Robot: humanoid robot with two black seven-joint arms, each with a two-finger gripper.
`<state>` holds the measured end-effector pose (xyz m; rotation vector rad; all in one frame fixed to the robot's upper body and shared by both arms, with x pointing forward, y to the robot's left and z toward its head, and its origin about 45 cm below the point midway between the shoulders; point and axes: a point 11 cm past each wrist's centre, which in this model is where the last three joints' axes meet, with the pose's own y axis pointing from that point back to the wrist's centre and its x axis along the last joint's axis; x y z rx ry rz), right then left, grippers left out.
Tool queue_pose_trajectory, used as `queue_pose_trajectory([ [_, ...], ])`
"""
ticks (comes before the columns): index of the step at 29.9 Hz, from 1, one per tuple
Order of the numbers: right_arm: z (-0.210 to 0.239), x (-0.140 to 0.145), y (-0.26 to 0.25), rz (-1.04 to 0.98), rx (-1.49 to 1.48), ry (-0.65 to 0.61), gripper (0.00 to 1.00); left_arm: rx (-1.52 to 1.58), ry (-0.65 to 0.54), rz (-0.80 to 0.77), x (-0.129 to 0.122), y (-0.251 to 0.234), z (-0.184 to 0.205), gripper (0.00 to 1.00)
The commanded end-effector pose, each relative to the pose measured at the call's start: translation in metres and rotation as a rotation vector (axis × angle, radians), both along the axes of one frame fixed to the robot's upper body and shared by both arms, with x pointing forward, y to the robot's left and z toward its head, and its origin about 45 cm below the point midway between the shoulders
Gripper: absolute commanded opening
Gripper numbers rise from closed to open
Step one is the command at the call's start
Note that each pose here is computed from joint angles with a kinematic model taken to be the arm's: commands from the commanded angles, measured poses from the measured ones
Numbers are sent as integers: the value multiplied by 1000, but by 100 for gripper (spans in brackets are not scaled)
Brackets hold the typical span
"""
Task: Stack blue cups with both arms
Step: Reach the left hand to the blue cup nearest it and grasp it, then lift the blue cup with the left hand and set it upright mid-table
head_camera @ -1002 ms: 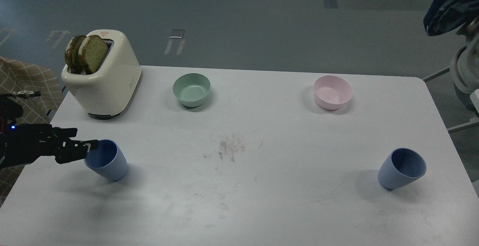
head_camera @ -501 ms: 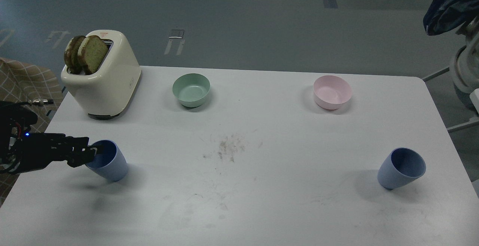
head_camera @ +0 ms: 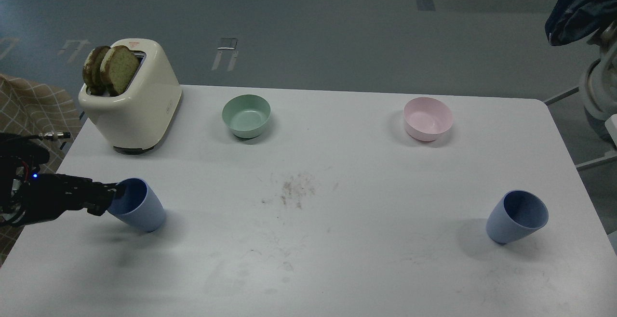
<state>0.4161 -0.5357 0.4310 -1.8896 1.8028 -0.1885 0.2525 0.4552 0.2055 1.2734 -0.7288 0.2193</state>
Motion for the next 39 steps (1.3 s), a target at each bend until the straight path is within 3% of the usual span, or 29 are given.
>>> queue_pose_trajectory([
  [1,-2,-1,-4,-12,2,5,100,-9,-8,-33,2,-7,4,0],
  [6,-4,-3,-12,-36,4,14,100,-46,-76,-107,18,-30,32,0],
  [12,-12,-13,-33,-95,7,38,100,-51,-122,-204,55,-72,85,0],
  [18,-19,-23,-45,-124,-13,71,100,-75,-140,-419,94,-165,108,0],
  [21,-25,-30,-52,-141,-19,83,100,-80,-190,-574,106,-226,110,0],
  [27,-45,-43,-62,-173,-26,113,100,-77,-223,-699,119,-289,98,0],
  [34,-57,-47,-64,-178,-24,138,100,14,-161,-760,114,-313,55,0],
  [39,-56,-48,-65,-181,-25,133,100,17,-141,-721,132,-327,38,0],
])
